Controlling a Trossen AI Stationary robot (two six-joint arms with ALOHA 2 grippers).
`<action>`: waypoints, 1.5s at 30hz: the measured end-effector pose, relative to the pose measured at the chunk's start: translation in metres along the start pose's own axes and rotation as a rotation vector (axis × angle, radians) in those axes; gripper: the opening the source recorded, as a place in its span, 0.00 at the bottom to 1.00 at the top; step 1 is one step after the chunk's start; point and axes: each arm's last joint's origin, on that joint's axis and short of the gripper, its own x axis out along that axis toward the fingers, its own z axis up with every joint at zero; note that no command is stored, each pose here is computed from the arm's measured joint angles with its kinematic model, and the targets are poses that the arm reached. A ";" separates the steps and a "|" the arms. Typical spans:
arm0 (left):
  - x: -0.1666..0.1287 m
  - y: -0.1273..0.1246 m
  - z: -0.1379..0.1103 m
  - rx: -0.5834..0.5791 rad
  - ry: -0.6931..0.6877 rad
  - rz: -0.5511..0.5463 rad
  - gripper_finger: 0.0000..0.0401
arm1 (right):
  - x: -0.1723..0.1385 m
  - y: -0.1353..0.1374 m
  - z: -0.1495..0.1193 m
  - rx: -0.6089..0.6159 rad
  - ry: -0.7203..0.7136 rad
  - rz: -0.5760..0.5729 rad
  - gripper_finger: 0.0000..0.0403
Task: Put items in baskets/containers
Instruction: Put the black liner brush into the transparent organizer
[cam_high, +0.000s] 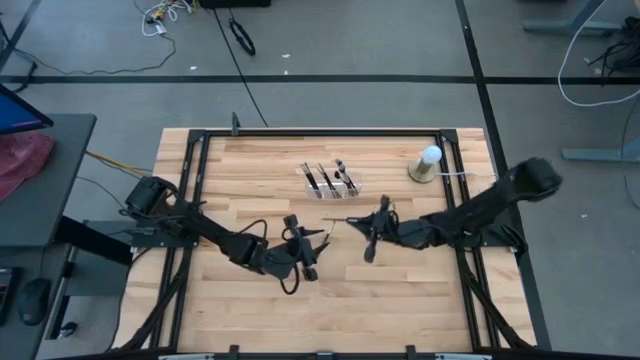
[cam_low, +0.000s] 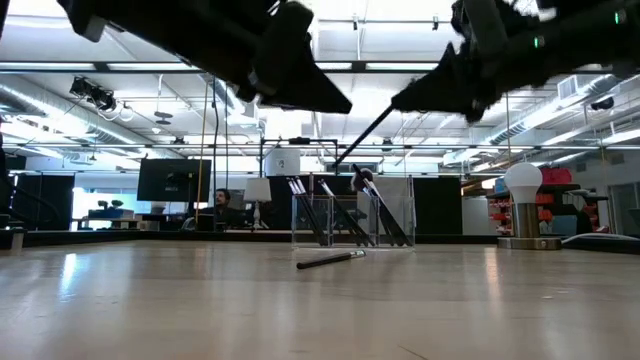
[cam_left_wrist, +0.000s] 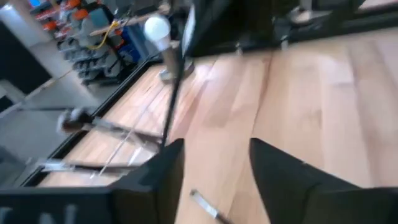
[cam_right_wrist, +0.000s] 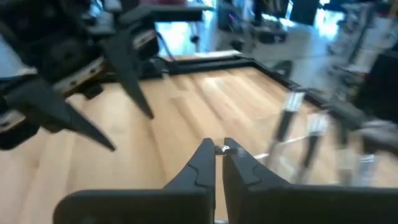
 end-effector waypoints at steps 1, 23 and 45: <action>-0.002 0.000 -0.002 -0.004 0.018 0.013 0.49 | -0.004 -0.003 0.011 -0.007 0.026 -0.019 0.01; 0.003 0.034 -0.079 -0.333 0.176 0.056 0.49 | 0.081 -0.084 0.114 -0.158 0.655 -0.097 0.01; 0.003 0.034 -0.078 -0.336 0.160 0.079 0.49 | 0.125 -0.120 0.085 -0.050 0.862 0.052 0.02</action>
